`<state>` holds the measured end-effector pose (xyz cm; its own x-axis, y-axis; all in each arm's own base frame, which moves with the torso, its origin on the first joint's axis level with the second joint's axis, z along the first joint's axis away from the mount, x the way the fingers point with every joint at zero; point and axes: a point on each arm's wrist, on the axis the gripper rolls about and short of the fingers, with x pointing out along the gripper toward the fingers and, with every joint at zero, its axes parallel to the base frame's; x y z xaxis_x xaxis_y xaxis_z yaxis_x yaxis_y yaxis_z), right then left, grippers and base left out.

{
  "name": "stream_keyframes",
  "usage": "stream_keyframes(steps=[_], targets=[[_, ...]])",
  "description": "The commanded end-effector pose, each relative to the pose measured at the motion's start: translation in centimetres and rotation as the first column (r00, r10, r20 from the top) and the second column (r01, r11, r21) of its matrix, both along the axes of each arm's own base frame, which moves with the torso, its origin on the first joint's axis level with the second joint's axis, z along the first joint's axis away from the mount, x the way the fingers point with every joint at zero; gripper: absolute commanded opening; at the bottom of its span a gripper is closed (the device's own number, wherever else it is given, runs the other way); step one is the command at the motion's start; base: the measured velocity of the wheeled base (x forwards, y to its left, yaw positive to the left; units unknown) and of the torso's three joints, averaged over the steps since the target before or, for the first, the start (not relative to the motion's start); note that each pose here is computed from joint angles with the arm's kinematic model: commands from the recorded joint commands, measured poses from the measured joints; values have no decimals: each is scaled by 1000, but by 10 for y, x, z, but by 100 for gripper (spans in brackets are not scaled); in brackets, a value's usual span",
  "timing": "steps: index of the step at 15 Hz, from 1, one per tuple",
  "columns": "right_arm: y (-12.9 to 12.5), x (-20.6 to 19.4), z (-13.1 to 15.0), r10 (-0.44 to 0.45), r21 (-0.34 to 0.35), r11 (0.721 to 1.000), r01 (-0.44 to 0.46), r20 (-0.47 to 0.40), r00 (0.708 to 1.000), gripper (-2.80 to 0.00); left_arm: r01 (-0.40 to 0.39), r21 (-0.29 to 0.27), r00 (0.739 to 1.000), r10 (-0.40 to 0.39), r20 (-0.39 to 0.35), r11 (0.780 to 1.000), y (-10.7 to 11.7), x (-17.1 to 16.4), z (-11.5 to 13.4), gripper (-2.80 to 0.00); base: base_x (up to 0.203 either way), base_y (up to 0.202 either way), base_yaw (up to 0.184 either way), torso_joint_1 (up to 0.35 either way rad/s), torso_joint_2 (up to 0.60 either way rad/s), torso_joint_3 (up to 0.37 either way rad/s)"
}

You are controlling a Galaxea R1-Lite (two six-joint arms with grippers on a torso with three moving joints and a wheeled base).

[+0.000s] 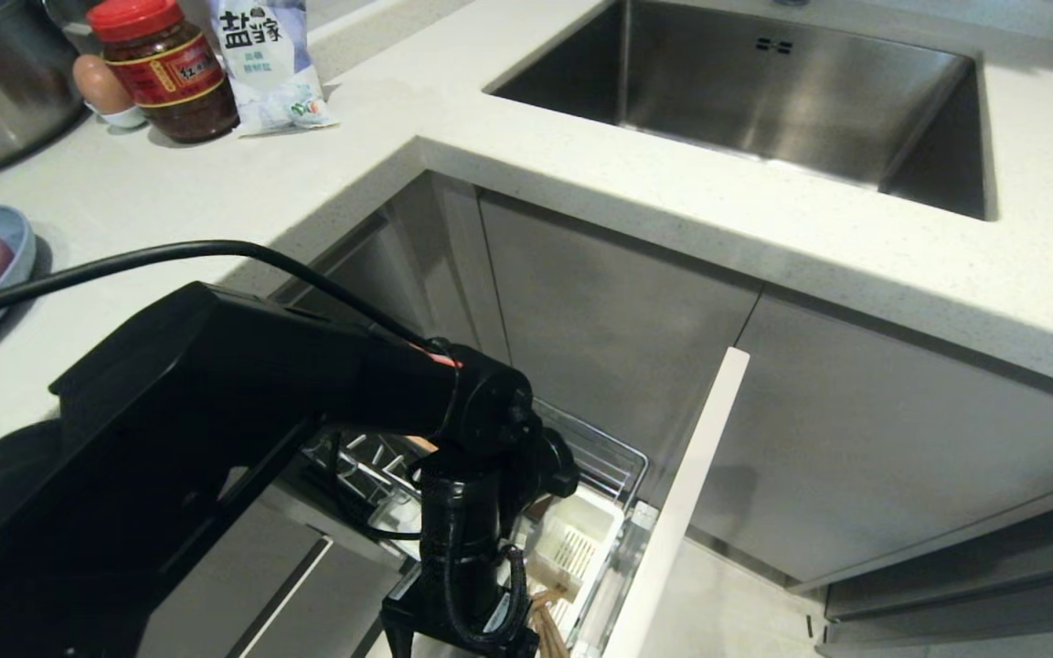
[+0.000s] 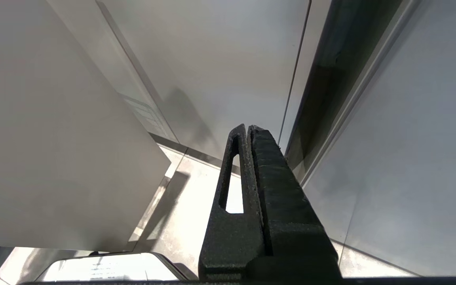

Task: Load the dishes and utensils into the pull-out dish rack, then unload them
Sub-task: Take the chopsticks out of the cupboard

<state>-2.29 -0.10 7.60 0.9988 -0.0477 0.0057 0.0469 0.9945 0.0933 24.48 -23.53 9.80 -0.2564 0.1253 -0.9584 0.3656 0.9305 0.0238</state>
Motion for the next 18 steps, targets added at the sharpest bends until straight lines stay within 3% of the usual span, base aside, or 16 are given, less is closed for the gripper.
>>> stream_keyframes(steps=[1,11,12,18], targets=[[0,0,0,-1,0,1000,1,5,1000,-280,-10,2,1000,10,-6,1000,-1,4,-3,0,0,0,0,0,0,0],[0,0,0,-1,0,1000,1,5,1000,-280,-30,-19,999,30,-18,999,-1,10,-5,0,0,0,0,0,0,0],[0,0,0,0,0,1000,0,5,1000,-280,-29,-18,999,29,-17,999,-2,10,-5,-280,0,0,0,0,0,0],[0,0,0,-1,0,1000,1,5,1000,-280,-45,-31,999,45,4,999,-4,12,-4,-280,0,0,0,0,0,0]])
